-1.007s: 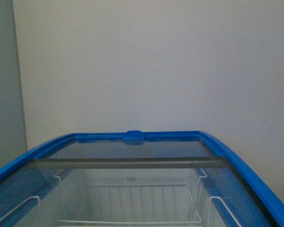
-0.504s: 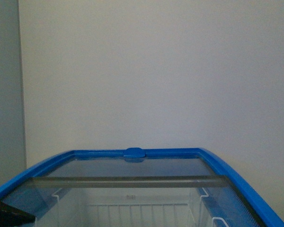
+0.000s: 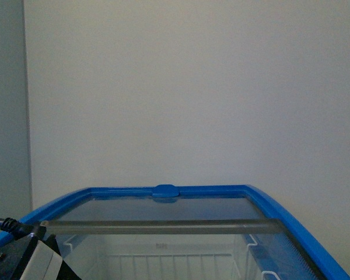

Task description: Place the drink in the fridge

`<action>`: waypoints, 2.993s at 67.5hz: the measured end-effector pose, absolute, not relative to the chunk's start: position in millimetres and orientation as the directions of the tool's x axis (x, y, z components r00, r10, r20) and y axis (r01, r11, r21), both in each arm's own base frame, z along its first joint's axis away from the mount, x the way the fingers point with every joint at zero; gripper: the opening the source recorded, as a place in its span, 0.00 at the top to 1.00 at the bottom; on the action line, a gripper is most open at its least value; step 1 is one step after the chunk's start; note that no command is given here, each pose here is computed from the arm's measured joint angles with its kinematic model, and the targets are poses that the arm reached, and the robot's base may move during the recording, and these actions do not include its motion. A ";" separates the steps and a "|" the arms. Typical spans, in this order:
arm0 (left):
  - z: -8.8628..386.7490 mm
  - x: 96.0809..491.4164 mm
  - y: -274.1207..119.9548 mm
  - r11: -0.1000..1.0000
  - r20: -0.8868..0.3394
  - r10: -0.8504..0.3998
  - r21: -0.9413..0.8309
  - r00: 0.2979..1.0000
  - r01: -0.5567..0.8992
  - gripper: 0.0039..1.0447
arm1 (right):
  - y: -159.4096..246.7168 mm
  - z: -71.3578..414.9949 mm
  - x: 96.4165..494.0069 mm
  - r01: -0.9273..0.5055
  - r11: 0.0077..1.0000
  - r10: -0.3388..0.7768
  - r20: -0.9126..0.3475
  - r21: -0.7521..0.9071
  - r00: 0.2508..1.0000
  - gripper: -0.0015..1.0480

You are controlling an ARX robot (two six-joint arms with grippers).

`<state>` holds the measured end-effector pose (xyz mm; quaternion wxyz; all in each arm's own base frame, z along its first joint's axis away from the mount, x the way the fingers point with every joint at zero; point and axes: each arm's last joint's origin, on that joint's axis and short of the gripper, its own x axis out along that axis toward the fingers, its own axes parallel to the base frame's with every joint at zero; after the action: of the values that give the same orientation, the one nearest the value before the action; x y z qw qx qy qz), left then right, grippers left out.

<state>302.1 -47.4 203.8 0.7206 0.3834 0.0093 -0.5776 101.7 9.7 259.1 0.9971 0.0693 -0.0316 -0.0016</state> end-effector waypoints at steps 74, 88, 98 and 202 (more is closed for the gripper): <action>277.7 451.3 -108.8 0.332 0.049 -0.609 0.922 0.792 0.199 0.07 | 9.7 259.1 101.7 -0.001 0.990 -0.008 0.063 0.139 0.998 0.62; 288.5 420.2 -87.5 0.672 0.036 -0.394 0.693 0.918 0.262 0.07 | 9.7 259.1 101.7 -0.001 0.990 -0.008 0.063 0.139 0.998 0.62; 301.3 353.1 -38.6 0.923 -0.117 -0.314 0.195 0.942 0.332 0.07 | 9.7 259.1 101.7 -0.001 0.990 -0.008 0.063 0.139 0.998 0.62; 171.4 111.9 0.2 1.000 0.016 0.002 -0.008 1.000 -0.002 0.98 | 193.7 242.1 354.8 -0.546 0.217 0.357 -0.455 -0.809 0.816 0.62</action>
<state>111.9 0.2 171.4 1.0000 -0.0039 -0.0079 0.0009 354.8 193.7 242.1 0.7755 -0.5537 0.0851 0.2912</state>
